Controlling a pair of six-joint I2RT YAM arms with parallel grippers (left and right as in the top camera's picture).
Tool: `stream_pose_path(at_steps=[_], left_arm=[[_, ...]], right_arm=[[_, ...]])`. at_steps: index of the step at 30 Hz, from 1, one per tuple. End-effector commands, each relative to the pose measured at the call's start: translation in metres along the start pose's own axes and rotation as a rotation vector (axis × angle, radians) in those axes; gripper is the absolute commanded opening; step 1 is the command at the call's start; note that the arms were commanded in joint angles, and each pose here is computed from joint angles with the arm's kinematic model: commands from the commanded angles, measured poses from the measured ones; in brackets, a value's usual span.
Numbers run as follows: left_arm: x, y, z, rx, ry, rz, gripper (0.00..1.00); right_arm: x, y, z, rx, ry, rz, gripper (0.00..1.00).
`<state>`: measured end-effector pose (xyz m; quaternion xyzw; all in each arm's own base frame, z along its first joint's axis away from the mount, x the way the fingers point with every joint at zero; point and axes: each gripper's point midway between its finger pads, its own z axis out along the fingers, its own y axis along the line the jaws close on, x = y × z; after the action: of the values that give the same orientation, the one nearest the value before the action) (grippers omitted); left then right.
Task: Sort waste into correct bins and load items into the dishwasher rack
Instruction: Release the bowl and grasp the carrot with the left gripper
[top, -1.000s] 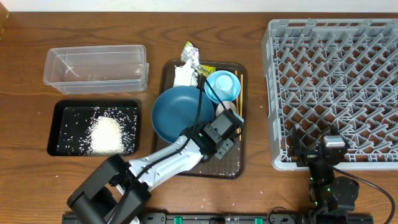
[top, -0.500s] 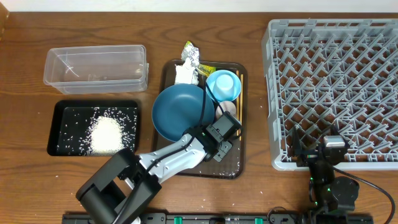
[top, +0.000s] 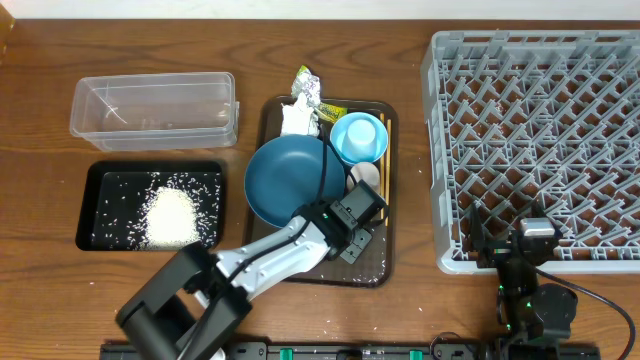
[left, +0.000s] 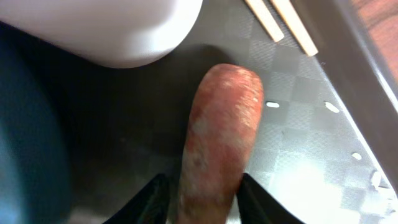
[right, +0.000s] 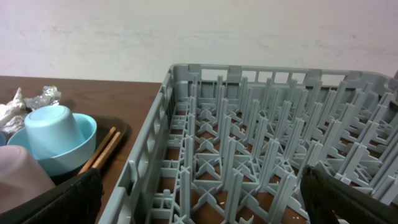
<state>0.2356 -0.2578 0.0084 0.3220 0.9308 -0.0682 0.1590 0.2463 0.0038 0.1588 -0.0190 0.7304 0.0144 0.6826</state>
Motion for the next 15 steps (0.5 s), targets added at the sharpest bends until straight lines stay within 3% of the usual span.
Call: stream_pose_path(at_steps=[1, 5, 8, 11, 15], left_arm=[[-0.009, -0.001, -0.021, 0.007, -0.051, -0.009, 0.33], [-0.010, -0.001, -0.033, 0.010, -0.066, -0.010, 0.25], [-0.010, 0.000, -0.037, 0.011, -0.067, -0.022, 0.24], [-0.007, 0.000, -0.035, 0.007, -0.054, -0.020, 0.32], [-0.002, 0.001, -0.028, 0.003, -0.030, -0.020, 0.34]], right_arm=[[0.001, -0.001, 0.000, 0.003, 0.001, -0.008, 0.99], [0.001, -0.001, 0.000, 0.003, 0.001, -0.008, 0.99], [0.001, -0.001, 0.000, 0.003, 0.001, -0.007, 0.99], [0.001, -0.001, 0.000, 0.003, 0.001, -0.008, 0.99], [0.001, -0.001, 0.000, 0.003, 0.001, -0.007, 0.99]])
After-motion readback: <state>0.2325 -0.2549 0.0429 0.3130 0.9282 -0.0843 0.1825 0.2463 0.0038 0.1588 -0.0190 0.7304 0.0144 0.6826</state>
